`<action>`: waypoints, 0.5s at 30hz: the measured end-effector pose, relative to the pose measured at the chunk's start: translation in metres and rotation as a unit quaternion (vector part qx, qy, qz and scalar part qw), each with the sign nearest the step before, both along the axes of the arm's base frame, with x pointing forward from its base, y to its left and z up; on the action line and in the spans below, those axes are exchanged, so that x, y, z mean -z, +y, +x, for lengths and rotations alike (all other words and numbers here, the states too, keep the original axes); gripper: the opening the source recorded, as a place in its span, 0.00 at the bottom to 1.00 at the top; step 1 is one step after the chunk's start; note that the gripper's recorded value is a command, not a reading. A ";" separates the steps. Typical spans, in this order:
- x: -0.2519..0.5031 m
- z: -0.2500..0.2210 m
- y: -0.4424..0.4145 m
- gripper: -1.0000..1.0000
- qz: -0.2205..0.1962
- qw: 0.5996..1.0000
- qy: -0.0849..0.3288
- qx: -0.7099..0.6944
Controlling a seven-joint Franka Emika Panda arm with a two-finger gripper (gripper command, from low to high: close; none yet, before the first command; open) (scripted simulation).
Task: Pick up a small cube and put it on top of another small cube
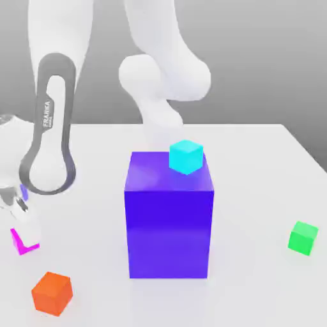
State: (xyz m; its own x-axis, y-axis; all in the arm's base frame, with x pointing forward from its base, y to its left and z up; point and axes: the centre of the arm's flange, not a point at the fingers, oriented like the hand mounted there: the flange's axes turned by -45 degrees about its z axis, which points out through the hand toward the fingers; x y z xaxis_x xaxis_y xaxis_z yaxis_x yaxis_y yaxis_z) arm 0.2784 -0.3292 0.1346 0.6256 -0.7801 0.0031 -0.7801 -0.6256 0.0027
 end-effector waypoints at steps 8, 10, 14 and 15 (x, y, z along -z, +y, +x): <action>-0.057 0.004 0.001 0.00 -0.001 1.000 -0.005 -0.003; -0.065 0.038 0.027 0.00 -0.001 0.997 -0.013 -0.079; -0.076 0.099 0.098 0.00 -0.001 0.968 -0.026 -0.249; -0.080 0.111 0.118 0.00 -0.001 0.956 -0.029 -0.291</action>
